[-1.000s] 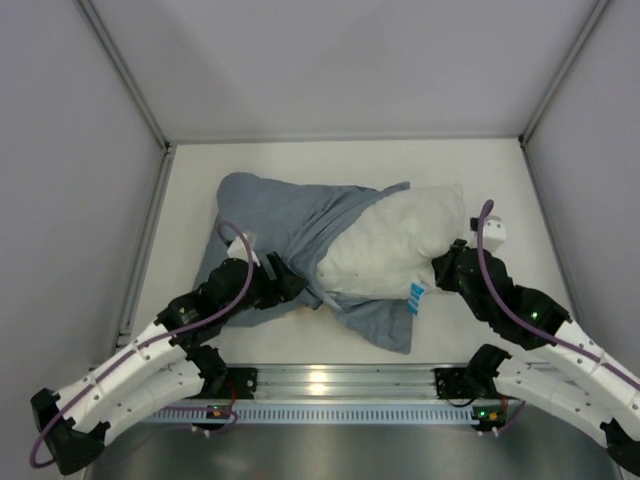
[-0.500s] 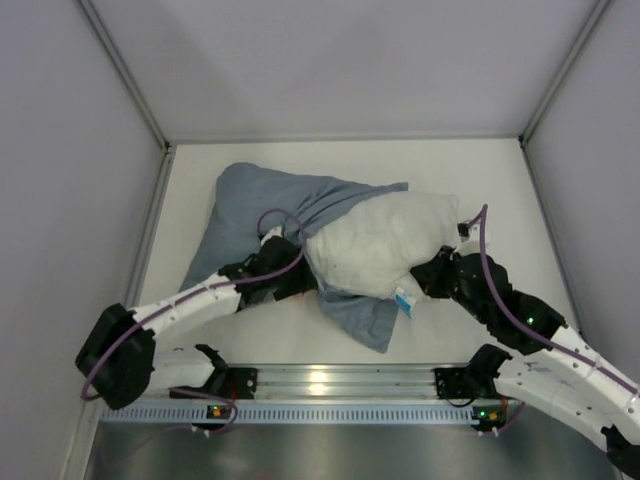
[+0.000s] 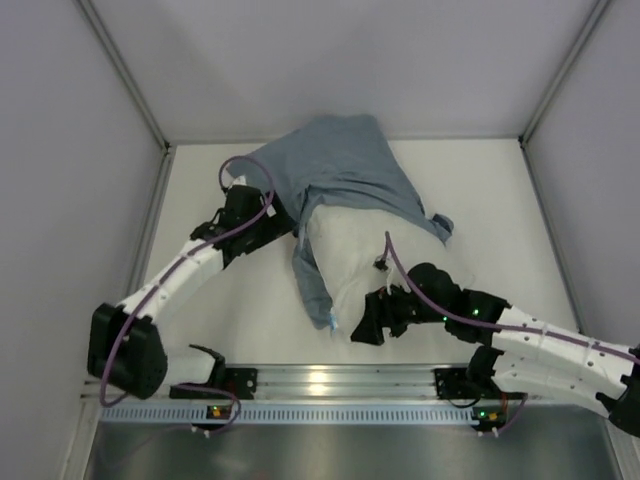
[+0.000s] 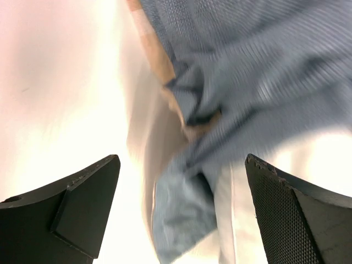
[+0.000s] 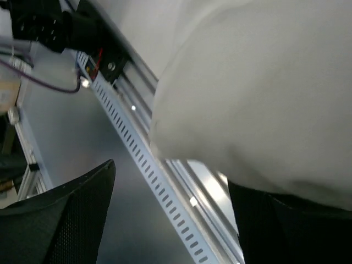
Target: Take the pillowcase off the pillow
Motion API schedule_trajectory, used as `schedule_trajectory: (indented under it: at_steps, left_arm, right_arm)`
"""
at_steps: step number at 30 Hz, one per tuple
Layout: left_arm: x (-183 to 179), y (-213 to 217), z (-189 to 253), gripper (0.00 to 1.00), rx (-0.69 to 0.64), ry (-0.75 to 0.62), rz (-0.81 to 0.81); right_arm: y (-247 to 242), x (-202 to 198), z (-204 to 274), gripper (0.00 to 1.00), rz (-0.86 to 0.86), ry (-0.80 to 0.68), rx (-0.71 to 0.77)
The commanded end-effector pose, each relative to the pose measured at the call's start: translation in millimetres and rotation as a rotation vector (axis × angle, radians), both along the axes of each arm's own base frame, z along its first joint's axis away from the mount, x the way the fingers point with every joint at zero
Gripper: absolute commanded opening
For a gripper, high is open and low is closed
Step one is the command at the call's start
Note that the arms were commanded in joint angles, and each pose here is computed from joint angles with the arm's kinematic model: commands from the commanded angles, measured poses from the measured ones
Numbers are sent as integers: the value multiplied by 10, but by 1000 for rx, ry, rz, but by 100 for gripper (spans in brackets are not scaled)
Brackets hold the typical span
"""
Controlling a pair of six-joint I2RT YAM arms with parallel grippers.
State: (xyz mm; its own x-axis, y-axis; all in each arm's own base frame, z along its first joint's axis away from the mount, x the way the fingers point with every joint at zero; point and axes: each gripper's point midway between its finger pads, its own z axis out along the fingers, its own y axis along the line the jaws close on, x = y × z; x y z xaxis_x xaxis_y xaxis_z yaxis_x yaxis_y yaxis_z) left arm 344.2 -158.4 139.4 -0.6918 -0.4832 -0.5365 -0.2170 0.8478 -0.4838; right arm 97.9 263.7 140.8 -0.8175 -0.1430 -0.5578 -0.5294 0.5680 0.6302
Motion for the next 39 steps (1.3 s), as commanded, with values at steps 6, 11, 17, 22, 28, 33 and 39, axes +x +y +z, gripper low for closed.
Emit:
schedule_trajectory:
  at_steps: [6, 11, 17, 22, 28, 33, 39]
  left_arm:
    - [-905, 53, 895, 99, -189, -239, -138]
    - [-1263, -254, 888, 95, -322, -186, -292]
    - [-1364, -344, 713, 94, -300, -148, -323]
    - [-1490, -453, 658, 94, -290, -139, -357]
    - [-1569, -480, 714, 94, -303, -160, -371]
    - [-1609, -510, 864, 94, -318, -194, -407]
    - [-1689, -596, 992, 94, -332, -211, -463]
  right_arm:
    - [52, 21, 1060, 82, 22, -307, 174]
    - [-709, 709, 1281, 84, -497, -432, -36]
    - [-1343, 1325, 1304, 83, -885, -464, -219]
    - [-1785, 1814, 845, 82, -1023, -341, -443]
    - [-1645, 1878, 41, 79, -909, -186, -516]
    - [-808, 1560, -346, 76, -672, -171, -404]
    - [796, 922, -65, 76, -216, -114, 54]
